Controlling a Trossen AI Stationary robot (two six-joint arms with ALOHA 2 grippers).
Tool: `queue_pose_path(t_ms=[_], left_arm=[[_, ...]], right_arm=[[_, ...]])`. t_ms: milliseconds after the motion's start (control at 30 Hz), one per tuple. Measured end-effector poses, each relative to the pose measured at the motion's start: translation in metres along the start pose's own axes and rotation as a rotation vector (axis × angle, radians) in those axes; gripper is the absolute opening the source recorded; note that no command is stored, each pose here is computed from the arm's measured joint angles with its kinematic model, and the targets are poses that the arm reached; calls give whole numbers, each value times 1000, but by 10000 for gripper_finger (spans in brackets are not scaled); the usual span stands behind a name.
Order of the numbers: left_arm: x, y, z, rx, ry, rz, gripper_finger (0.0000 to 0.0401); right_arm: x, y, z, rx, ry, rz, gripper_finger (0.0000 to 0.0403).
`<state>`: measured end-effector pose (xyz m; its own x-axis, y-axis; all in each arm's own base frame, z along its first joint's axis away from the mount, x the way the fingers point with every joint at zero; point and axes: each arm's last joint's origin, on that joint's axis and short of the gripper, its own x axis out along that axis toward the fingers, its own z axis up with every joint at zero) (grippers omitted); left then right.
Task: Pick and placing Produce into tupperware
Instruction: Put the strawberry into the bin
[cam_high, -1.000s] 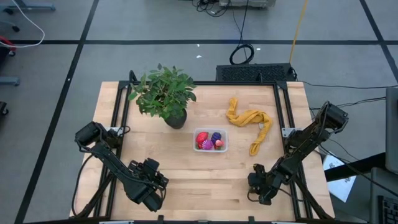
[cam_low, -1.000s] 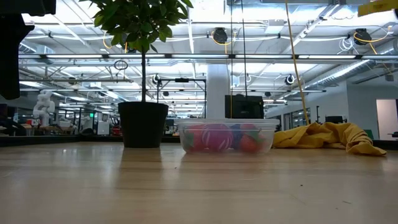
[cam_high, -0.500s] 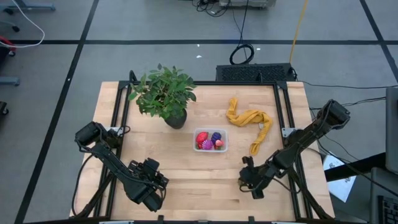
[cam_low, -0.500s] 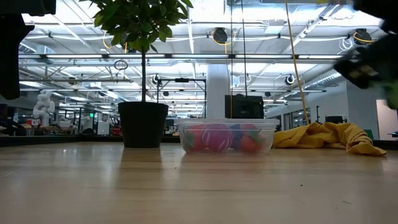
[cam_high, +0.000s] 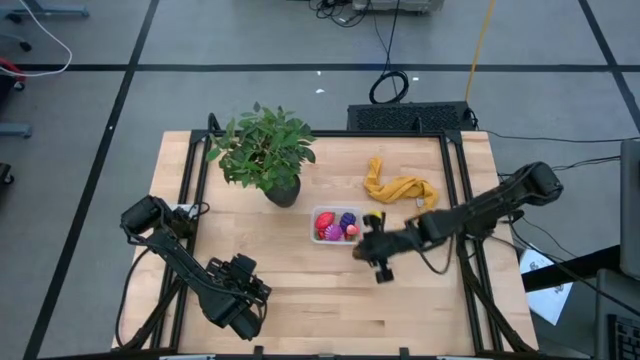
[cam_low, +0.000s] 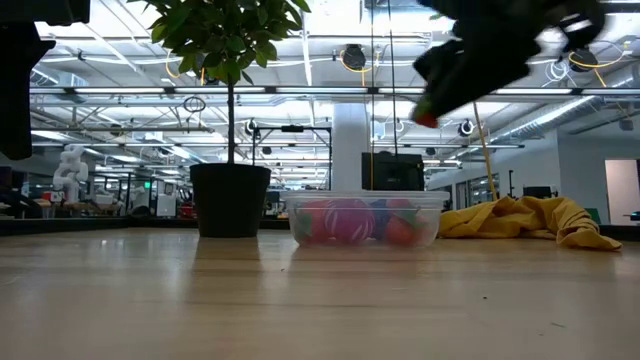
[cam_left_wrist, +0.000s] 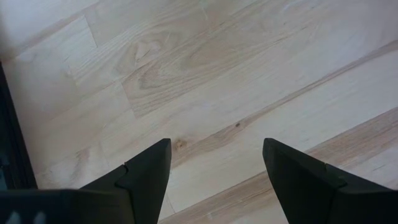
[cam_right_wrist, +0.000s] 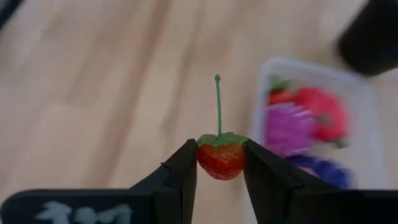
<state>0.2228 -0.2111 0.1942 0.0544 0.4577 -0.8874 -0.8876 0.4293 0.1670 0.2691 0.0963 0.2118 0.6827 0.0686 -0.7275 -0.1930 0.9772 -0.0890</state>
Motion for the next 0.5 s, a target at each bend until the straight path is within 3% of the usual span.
queue_pose_path(t_ms=[267,500], left_arm=[[0,0,0,0,0,0,257],[0,0,0,1,-14,-4,257]], right_arm=[[3,-56,7,58,-5,-126,105],[14,-73,1,107,28,-74,105]])
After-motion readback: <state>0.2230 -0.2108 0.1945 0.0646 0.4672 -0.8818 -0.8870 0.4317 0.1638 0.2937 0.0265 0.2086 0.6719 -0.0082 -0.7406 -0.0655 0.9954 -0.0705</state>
